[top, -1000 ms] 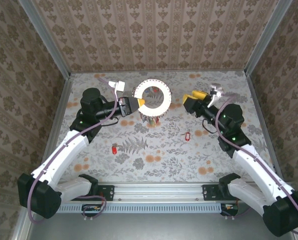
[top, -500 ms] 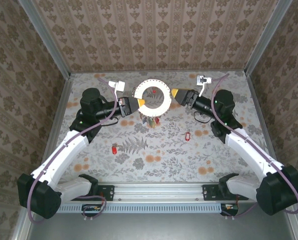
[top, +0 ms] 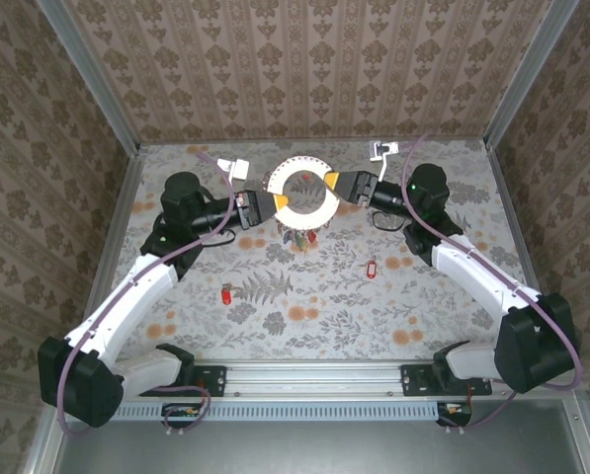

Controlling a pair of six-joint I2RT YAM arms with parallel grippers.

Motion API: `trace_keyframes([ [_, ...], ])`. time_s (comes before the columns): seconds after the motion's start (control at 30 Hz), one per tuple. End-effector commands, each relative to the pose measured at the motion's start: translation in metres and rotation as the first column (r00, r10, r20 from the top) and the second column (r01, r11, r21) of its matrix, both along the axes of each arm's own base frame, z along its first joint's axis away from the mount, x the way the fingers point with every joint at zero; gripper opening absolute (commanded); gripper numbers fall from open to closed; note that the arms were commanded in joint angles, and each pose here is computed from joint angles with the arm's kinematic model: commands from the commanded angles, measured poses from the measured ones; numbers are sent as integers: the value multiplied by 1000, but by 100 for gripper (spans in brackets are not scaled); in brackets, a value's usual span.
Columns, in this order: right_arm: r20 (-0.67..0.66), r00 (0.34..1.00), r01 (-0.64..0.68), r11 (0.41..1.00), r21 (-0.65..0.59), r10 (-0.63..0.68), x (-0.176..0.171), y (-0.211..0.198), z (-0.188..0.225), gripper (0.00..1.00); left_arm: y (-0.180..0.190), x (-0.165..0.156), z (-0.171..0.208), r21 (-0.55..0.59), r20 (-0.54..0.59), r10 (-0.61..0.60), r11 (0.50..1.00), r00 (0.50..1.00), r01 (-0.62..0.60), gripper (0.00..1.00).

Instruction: Put the keys on the keyring

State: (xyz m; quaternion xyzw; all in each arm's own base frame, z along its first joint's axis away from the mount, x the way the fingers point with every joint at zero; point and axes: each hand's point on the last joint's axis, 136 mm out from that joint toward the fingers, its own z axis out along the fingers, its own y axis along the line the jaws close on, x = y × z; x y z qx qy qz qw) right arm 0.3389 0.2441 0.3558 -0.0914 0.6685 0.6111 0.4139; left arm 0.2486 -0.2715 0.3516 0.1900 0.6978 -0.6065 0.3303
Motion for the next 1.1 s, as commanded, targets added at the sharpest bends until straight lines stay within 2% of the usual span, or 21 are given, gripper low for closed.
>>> trace_keyframes([
  [0.0, 56, 997, -63, 998, 20, 62, -8, 7, 17, 39, -1, -9, 33, -62, 108, -40, 997, 993, 46, 0],
  [0.23, 113, 993, -40, 999, -13, 42, -10, 5, 14, 17, -1, -6, 27, -49, 93, -30, 998, 995, 35, 0],
  [0.3, 173, 985, -8, 999, -36, 14, -12, 2, 15, 10, 0, -5, 25, -40, 85, -21, 999, 996, 25, 8],
  [0.4, 277, 960, 56, 996, -74, -33, -17, -5, 21, 3, 0, -3, 21, -30, 74, -11, 999, 997, 14, 15],
  [0.57, 399, 917, 104, 980, -170, -29, -28, -6, 25, 0, 0, -1, 16, -22, 66, -1, 1000, 998, 2, 20],
  [0.6, 406, 914, 107, 977, -185, -24, -29, -5, 24, 0, 6, 5, 15, -20, 62, 23, 1000, 998, -22, 26],
  [0.67, 424, 905, 121, 970, -213, -20, -29, -5, 23, 0, 8, 8, 13, -14, 50, 35, 999, 998, -34, 48],
  [0.77, 487, 871, 209, 942, -261, -58, -25, -9, 21, 0, 11, 11, 6, 9, 24, 57, 998, 998, -57, 71],
  [0.83, 565, 820, 318, 893, -317, -91, -20, -14, 21, 0, 16, 14, -1, 34, 3, 96, 995, 995, -96, 80],
  [0.93, 733, 680, 479, 778, -407, -35, -19, -15, 18, 0, 28, 23, -16, 75, -42, 189, 980, 981, -185, 88],
  [1.0, 834, 542, 571, 685, -452, 99, -22, -6, 13, 0, 36, 28, -22, 65, -79, 245, 969, 966, -240, 92],
  [1.07, 873, 385, 659, 572, -488, 300, -24, 7, -1, 0, 43, 36, -27, 28, -138, 297, 955, 945, -296, 94],
])
